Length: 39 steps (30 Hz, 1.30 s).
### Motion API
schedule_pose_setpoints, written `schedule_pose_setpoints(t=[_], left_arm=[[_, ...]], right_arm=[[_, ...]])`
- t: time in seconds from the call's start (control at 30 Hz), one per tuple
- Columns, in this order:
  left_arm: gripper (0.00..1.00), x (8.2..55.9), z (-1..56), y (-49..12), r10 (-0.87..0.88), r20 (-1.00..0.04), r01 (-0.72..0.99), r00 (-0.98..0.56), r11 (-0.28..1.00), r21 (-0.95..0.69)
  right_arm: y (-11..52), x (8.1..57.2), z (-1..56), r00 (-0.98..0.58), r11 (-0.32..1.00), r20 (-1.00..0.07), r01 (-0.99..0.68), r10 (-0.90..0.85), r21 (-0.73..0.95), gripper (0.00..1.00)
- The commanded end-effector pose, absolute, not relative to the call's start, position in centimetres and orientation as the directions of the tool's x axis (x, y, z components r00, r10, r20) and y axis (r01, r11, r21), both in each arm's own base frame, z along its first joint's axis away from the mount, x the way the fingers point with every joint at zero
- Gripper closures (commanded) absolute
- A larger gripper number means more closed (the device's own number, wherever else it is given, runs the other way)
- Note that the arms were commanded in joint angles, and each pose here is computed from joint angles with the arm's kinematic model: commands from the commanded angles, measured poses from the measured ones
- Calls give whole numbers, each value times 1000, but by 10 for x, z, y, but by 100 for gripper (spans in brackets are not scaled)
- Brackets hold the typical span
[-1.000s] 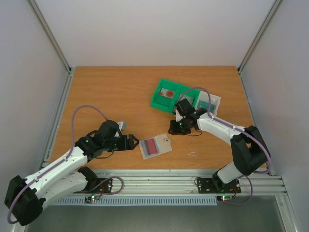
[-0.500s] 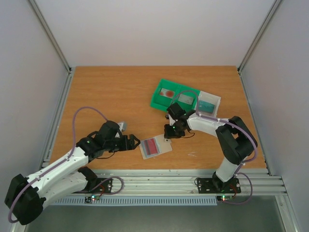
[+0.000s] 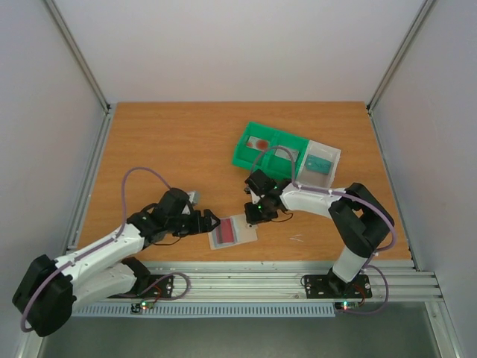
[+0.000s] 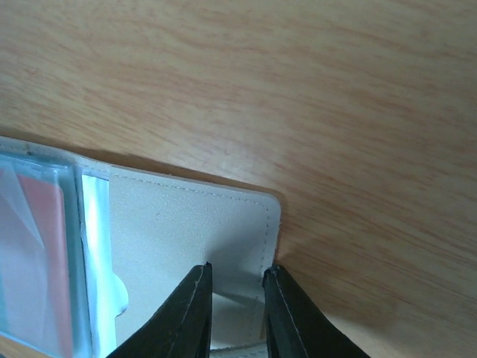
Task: Take the credit cards out of the card holder
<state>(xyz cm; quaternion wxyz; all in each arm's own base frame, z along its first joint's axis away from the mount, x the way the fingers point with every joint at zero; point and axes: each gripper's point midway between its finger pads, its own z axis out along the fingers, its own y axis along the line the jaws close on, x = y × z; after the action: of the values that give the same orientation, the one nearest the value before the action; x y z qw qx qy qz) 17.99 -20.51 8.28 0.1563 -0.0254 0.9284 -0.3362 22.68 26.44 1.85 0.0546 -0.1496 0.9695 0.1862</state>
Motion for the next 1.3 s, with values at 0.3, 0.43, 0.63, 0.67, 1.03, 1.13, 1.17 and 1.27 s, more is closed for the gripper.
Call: schedule_pose_setpoints(t=[0.3,0.43,0.63,0.67,1.03,1.13,1.17,1.27], left_arm=[[11,190,72,-232,-171,-234,54,-957,686,-725],[11,193,72,-233,-213,-234,40,-949,653,-756],[9,188,63,-228,-234,-207,2,-950,657,-754],[9,187,62,-227,-237,-205,0,-950,655,-756],[9,179,63,-219,-234,-208,-1,-950,667,-745],[9,179,65,-221,-227,-208,8,-951,658,-753],[9,179,66,-222,-223,-209,12,-952,655,-755],[8,179,69,-225,-213,-212,26,-954,644,-765]], right_arm=[[269,208,38,-964,899,-176,-251,-199,359,80],[284,207,57,-962,875,-203,-252,-181,413,76],[313,200,67,-963,849,-215,-249,-164,465,76],[318,199,67,-964,842,-212,-247,-162,479,76],[349,191,48,-975,802,-155,-222,-162,555,78],[348,189,39,-978,811,-132,-207,-161,547,79],[346,189,35,-980,817,-126,-200,-156,541,79],[341,187,25,-982,832,-112,-187,-151,523,81]])
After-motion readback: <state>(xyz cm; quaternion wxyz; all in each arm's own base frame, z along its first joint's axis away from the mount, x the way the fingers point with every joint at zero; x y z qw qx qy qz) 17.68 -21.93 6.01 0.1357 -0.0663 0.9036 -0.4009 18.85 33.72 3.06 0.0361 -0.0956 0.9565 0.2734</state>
